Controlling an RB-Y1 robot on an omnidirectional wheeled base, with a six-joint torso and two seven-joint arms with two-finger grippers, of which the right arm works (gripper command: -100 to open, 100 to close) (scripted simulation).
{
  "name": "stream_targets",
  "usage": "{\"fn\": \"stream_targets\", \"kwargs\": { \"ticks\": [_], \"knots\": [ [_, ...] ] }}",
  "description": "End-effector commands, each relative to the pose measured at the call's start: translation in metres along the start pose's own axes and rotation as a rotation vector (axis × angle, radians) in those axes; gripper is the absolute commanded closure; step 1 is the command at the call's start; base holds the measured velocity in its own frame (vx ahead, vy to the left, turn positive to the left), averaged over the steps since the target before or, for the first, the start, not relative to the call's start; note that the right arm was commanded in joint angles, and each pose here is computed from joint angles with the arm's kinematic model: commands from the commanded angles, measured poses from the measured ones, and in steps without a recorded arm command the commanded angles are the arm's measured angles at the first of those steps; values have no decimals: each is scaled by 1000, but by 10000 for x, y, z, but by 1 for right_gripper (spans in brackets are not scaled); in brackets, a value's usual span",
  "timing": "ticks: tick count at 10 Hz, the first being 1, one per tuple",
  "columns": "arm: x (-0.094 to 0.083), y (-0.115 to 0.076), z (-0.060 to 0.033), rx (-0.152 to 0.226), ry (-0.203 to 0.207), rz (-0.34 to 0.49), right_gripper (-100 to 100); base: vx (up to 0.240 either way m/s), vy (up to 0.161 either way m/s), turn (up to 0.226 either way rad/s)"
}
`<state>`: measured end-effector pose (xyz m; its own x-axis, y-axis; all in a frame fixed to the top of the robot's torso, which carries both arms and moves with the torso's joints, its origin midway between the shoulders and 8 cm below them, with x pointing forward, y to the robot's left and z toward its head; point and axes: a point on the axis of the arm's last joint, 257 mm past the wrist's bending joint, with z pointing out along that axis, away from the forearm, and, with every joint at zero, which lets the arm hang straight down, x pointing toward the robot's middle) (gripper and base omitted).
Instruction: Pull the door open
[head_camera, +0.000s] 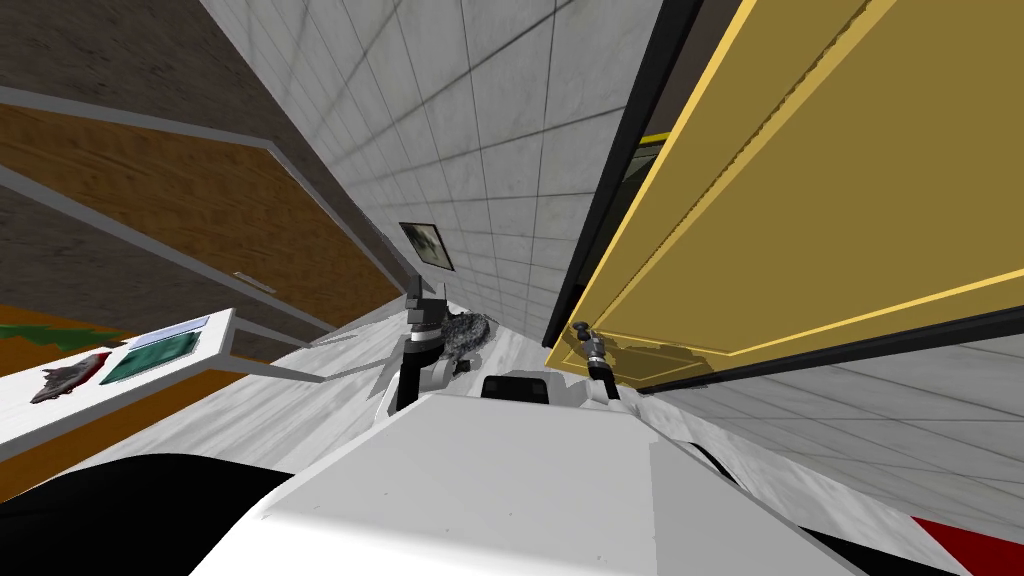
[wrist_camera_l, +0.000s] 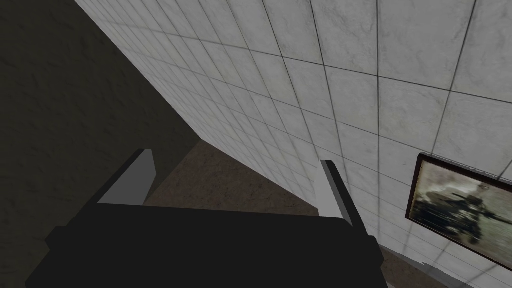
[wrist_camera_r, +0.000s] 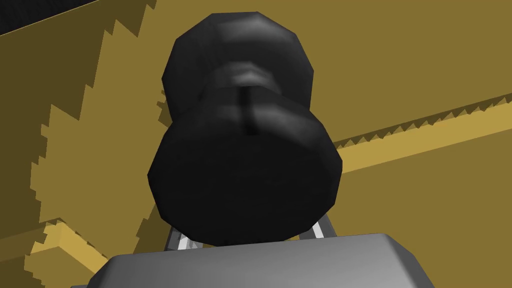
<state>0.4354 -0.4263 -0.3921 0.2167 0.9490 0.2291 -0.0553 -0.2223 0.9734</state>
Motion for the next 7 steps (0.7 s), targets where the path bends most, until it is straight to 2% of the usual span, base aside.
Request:
{"fn": "stream_targets", "kwargs": {
  "ticks": [1,3,4,5,6,7],
  "knots": [
    [198,23,45,-12,28,16,100,0,5,19],
    [204,36,57,-16,25,101,100,-36,-11,44],
    [204,36,57,-15,26,113,100,-47,-15,69],
    [201,35,59,-15,23,161,100,-40,-23,51],
    [201,35,59,-15,23,161,100,-32,-14,12],
    [199,34,60,-15,20,209,100,-35,-11,27]
  ]
}}
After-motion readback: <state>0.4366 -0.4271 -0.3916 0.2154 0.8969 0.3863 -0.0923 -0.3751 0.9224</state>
